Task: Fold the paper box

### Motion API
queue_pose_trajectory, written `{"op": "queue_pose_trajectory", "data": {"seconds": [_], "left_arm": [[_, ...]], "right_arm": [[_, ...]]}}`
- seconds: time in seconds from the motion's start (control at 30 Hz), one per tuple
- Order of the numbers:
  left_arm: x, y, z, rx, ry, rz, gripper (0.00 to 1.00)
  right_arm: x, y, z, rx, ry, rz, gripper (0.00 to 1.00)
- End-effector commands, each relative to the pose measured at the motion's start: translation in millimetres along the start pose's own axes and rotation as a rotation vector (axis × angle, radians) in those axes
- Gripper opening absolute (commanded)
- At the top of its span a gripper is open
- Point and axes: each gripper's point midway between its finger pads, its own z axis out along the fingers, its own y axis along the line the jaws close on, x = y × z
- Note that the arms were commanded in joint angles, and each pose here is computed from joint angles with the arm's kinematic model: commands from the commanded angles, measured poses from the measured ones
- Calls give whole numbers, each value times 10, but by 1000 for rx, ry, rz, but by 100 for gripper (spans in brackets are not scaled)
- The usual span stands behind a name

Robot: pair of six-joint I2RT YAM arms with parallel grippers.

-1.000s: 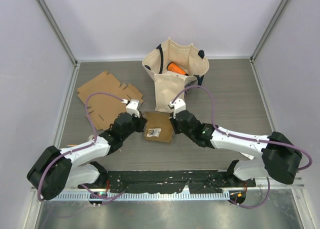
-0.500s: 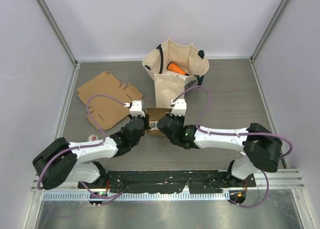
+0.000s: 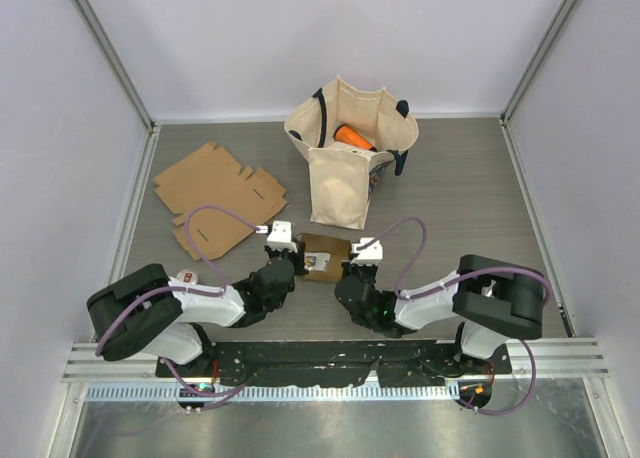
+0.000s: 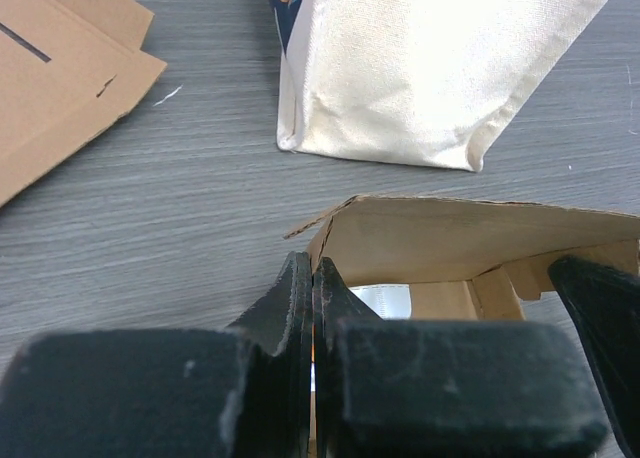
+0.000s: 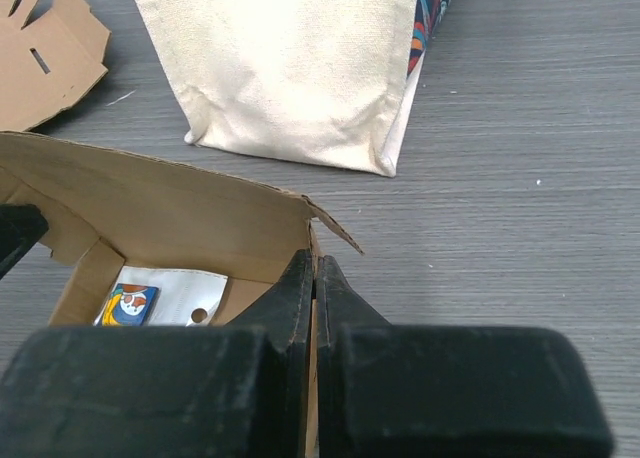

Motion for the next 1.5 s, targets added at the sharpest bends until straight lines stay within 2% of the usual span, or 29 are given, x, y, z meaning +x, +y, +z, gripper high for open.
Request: {"op": "queue_pose_trajectory", "data": {"seconds": [0.0, 0.43, 0.67, 0.77, 0.8, 0.83, 0.87, 0.9, 0.93, 0.97, 1.03, 1.07, 1.13, 1.23, 1.33, 1.43, 1.47], "left_arm": [[-144, 40, -22, -65, -97, -97, 0], [136, 23, -323, -166, -135, -128, 0], [188, 6, -371, -190, -159, -137, 0], [242, -15, -368, -191, -155, -144, 0], [266, -28, -372, -188, -152, -143, 0], [269, -59, -361, -185, -151, -142, 0], [269, -57, -364, -189, -154, -139, 0], [273, -58, -374, -189, -154, -137, 0], [267, -67, -374, -188, -155, -135, 0], [254, -49, -381, -195, -159, -127, 0], [233, -63, -390, -194, -162, -121, 0], [222, -57, -400, -197, -165, -115, 0], [206, -63, -410, -198, -168, -109, 0], [197, -69, -424, -199, -170, -102, 0], [195, -108, -413, -200, -170, -85, 0], [198, -149, -393, -204, -169, -58, 0], [198, -164, -391, -203, -169, -57, 0]], "right_arm": [[-315, -24, -66, 66, -154, 131, 1], [-200, -37, -317, 35, -187, 126, 2], [-145, -47, -406, 36, -191, 112, 10], [-167, -1, -472, -3, -184, 87, 21], [-160, 34, -518, -20, -178, 78, 32], [-192, 94, -552, -33, -172, 85, 38], [-149, 87, -579, -48, -145, -6, 46], [-119, 133, -606, -84, -113, -27, 53], [-149, 320, -630, -113, -65, 178, 55], [68, 95, -639, -81, -2, -6, 56], [81, 140, -727, -152, 83, 30, 58], [156, 44, -769, -158, 128, -16, 59], [209, -39, -894, -209, 234, 10, 60], [136, -85, -1084, -282, 358, 80, 63], [-54, 8, -1279, -399, 431, 220, 65], [-269, -100, -1330, -383, 468, 344, 70], [-352, -144, -1270, -355, 471, 392, 75]]}}
